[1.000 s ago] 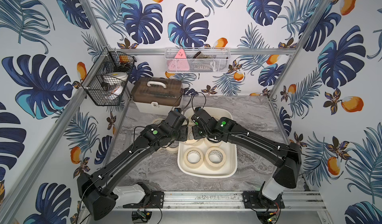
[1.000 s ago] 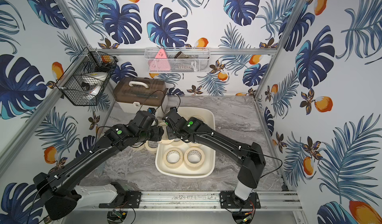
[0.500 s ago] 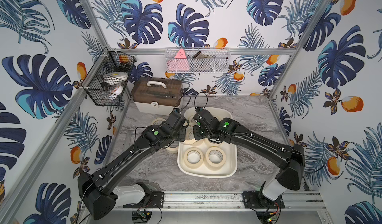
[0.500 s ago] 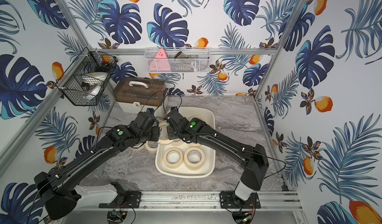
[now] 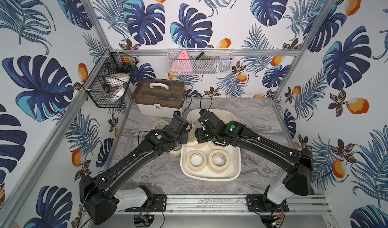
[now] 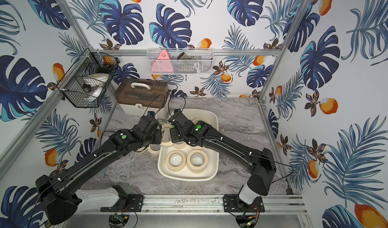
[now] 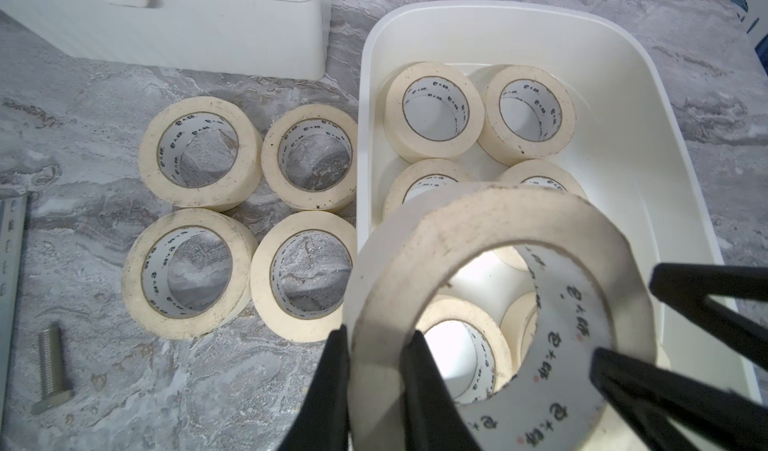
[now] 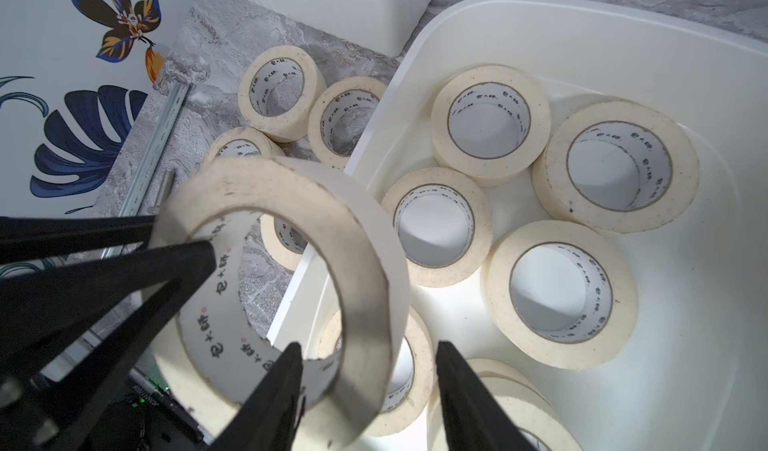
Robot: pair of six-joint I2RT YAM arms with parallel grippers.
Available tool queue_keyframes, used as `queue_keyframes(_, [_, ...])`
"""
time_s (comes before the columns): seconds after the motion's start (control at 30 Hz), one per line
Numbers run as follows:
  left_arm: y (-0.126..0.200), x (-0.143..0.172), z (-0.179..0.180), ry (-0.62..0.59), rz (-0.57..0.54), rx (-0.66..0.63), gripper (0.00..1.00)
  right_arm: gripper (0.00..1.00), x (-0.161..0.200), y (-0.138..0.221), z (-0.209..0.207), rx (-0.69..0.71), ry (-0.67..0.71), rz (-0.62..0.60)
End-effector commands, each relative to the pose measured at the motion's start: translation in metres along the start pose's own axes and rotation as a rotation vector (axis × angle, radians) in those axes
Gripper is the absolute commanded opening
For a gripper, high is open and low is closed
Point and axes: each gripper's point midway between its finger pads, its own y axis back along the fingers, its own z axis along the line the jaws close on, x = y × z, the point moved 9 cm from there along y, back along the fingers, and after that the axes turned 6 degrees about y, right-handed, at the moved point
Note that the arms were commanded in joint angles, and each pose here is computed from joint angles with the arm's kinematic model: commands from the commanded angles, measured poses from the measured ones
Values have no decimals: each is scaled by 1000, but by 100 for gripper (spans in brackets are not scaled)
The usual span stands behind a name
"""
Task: Take out the art tape in the storage box
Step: Place the art tape at the center of the board.
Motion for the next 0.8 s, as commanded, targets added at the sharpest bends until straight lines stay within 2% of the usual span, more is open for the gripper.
queue_keyframes(0.0, [0, -6, 12, 104, -77, -67, 0, 58, -2, 5, -6, 15, -24, -29])
queue_keyframes(0.1, [-3, -5, 30, 193, -89, -119, 0, 59, 0, 9, -13, 21, -40, -32])
queue_keyframes(0.2, [-8, -2, 58, 337, -79, -224, 0, 60, 3, 10, -20, 31, -57, -33])
queue_keyframes(0.4, [-6, 18, 109, 577, -67, -578, 0, 61, 12, 8, -37, 45, -100, -2])
queue_keyframes(0.5, [-1, 31, 127, 649, -53, -757, 0, 61, 21, 5, -48, 55, -125, 25])
queue_keyframes(0.6, [-1, 45, 136, 688, -45, -801, 0, 61, 28, 1, -59, 59, -159, 48])
queue_keyframes(0.77, [-5, 74, 148, 765, -21, -769, 0, 61, 41, -2, -78, 78, -200, 83])
